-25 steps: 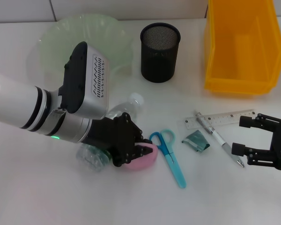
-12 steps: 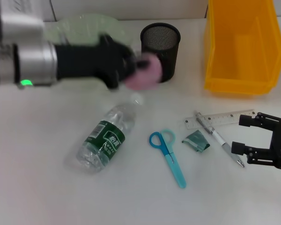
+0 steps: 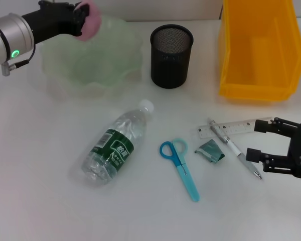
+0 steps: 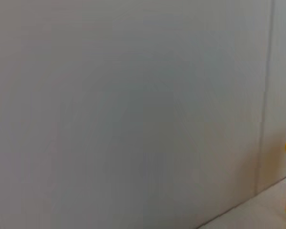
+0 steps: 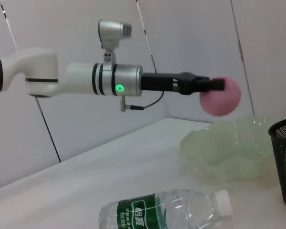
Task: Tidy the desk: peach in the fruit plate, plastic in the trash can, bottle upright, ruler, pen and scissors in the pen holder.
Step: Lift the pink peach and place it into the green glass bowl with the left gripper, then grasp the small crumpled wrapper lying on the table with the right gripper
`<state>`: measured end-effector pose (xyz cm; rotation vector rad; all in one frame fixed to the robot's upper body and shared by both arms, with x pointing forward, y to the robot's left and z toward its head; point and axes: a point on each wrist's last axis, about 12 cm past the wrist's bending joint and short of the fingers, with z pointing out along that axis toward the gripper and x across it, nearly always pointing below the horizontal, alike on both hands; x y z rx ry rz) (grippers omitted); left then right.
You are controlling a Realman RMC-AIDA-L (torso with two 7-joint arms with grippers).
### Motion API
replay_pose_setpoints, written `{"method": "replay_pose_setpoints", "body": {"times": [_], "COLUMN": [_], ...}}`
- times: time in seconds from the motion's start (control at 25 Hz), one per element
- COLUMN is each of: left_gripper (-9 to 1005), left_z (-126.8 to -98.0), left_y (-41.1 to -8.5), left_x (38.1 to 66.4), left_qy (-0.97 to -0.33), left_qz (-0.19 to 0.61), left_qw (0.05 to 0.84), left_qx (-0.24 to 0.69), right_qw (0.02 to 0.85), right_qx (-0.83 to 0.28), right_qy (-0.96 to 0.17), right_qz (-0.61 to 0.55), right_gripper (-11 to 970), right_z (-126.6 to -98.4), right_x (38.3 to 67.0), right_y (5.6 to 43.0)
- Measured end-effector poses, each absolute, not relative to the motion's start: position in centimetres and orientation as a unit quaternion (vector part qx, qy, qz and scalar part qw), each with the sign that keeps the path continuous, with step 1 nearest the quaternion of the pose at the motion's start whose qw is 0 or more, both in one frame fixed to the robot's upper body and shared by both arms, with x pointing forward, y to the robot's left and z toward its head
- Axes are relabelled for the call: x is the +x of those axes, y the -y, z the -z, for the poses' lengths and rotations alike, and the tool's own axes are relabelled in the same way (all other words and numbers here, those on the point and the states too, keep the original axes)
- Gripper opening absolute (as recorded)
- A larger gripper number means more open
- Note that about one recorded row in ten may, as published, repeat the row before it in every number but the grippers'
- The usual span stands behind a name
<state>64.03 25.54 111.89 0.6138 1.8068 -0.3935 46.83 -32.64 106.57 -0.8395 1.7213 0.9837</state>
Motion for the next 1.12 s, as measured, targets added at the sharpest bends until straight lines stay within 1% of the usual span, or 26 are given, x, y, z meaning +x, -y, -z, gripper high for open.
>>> {"method": "replay_pose_setpoints", "body": {"times": [0.32, 0.56, 0.72, 0.84, 0.88, 0.92, 0.96, 1.0, 1.04, 1.12], "left_gripper": [50, 223, 415, 537, 578, 619, 658, 697, 735, 813], "left_z": [-110.2, -109.8, -109.8, -110.3, -110.3, -111.0, -111.1, -111.2, -111.2, -111.0], "left_y": [-25.9, -25.6, -25.6, -25.6, -25.6, -25.5, -25.4, -25.4, -25.4, -25.3], "left_x": [63.4, 62.8, 62.6, 61.7, 61.7, 60.2, 60.1, 58.9, 58.9, 56.3], "left_qy": [-0.779, -0.778, -0.775, -0.758, -0.758, -0.723, -0.719, -0.695, -0.695, -0.645], "left_qz": [0.165, 0.182, 0.189, 0.222, 0.222, 0.268, 0.272, 0.298, 0.298, 0.336], "left_qw": [0.557, 0.550, 0.551, 0.558, 0.558, 0.569, 0.570, 0.573, 0.573, 0.576], "left_qx": [0.237, 0.244, 0.246, 0.256, 0.256, 0.285, 0.289, 0.315, 0.315, 0.373], "right_qw": [0.472, 0.471, 0.468, 0.463, 0.462, 0.461, 0.460, 0.459, 0.458, 0.453], "right_qx": [-0.342, -0.340, -0.338, -0.326, -0.321, -0.317, -0.314, -0.315, -0.318, -0.330], "right_qy": [-0.704, -0.705, -0.706, -0.711, -0.712, -0.712, -0.711, -0.711, -0.711, -0.715], "right_qz": [-0.406, -0.408, -0.411, -0.416, -0.421, -0.424, -0.428, -0.429, -0.428, -0.418], "right_gripper": [822, 821, 821, 821, 821, 821, 821, 821, 821, 821], "right_z": [-106.7, -106.7, -106.8, -107.2, -107.6, -108.1, -108.8, -109.5, -110.4, -112.2], "right_x": [47.0, 47.0, 47.1, 47.3, 47.3, 47.4, 47.6, 47.6, 47.8, 48.2], "right_y": [32.6, 32.5, 32.5, 32.7, 33.0, 33.2, 33.5, 33.8, 34.2, 34.7]}}
